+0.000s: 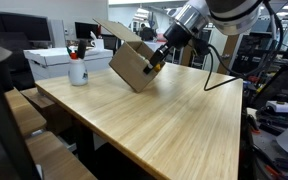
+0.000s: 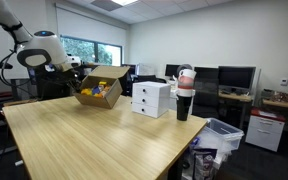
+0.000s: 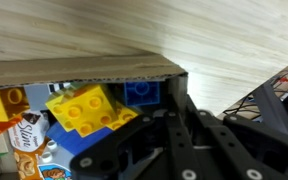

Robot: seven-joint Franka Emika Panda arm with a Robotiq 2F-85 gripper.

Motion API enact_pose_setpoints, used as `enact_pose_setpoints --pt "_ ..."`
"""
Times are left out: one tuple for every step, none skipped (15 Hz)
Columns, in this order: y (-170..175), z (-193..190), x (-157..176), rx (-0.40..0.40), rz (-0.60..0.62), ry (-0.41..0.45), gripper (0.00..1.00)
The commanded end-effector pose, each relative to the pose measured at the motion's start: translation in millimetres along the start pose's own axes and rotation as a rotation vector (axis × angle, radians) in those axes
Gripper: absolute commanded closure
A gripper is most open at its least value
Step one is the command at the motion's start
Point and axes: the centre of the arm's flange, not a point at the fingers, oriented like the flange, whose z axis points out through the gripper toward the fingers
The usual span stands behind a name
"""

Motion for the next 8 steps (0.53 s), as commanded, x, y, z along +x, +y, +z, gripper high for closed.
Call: enact_pose_setpoints --pt "-0.3 10.4 -12.8 -0.049 0.019 0.024 0.96" --pt "-0.1 11.2 -13.4 -0.057 0.018 0.030 0.96" --pt "0.2 12.5 -14.3 -0.070 0.018 0.034 0.96" --pt "0.7 13.8 -16.3 -0.076 0.020 0.031 0.96" --pt "1.0 14.4 -16.8 -0.080 0.020 0.031 0.96" --pt "1.1 15.1 -18.5 -0.084 0.020 0.029 0.96" --pt "1.1 15.4 -19.6 -0.087 0.019 0.029 0.96" --pt "0.9 15.5 -20.3 -0.090 0.017 0.030 0.96"
